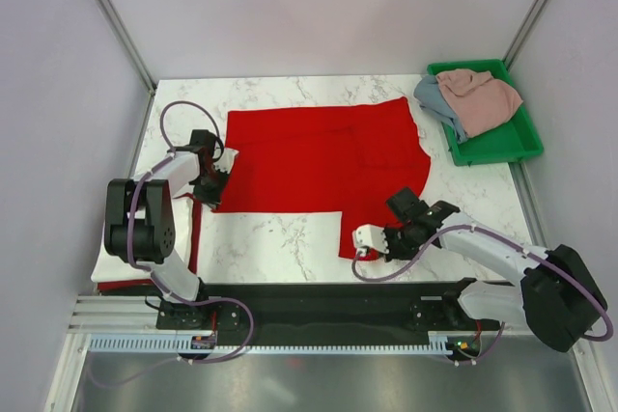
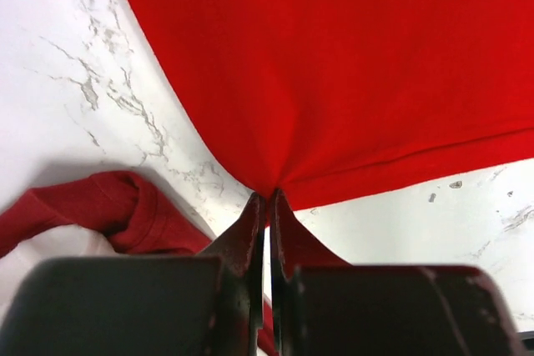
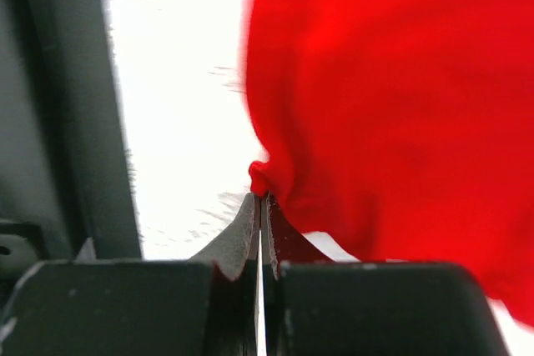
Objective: Fold and stack the t-shirts
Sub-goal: Fold the tshirt
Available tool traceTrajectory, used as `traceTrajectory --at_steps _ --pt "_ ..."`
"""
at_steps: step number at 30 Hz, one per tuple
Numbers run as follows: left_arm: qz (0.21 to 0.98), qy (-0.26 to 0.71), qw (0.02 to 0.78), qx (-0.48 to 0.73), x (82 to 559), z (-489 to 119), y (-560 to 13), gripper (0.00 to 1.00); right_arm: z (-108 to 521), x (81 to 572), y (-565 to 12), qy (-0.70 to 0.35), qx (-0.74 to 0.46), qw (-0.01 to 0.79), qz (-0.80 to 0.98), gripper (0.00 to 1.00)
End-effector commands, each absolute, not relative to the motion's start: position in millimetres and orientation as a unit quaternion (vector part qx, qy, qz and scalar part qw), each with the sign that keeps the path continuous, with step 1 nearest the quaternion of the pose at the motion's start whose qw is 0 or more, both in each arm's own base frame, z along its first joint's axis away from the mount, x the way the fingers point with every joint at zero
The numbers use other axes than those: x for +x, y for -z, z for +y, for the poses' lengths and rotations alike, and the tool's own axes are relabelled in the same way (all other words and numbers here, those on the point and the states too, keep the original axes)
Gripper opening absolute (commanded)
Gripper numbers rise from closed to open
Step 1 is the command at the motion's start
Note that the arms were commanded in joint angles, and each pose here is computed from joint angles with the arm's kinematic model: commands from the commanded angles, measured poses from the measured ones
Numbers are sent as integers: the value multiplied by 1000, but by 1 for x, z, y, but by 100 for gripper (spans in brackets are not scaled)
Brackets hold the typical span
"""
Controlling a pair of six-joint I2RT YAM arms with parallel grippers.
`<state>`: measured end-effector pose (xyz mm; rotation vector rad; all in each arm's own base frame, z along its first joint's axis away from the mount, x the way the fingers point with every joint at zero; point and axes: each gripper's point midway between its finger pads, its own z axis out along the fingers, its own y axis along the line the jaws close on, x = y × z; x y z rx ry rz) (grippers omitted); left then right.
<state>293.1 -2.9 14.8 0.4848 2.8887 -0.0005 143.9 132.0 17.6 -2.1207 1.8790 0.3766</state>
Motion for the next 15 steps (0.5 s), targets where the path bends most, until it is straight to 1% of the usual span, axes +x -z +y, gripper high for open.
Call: traceTrajectory --at_steps 1,8,15 --pt "981 21 86 174 286 -7 -9 2 141 187 -53 -102 -671 212 703 0" --pt "977 32 119 171 296 -14 -41 2 130 250 -132 -39 -564 318 761 0" --pt "969 30 176 173 325 -17 -85 2 115 303 -194 24 -509 391 766 0"
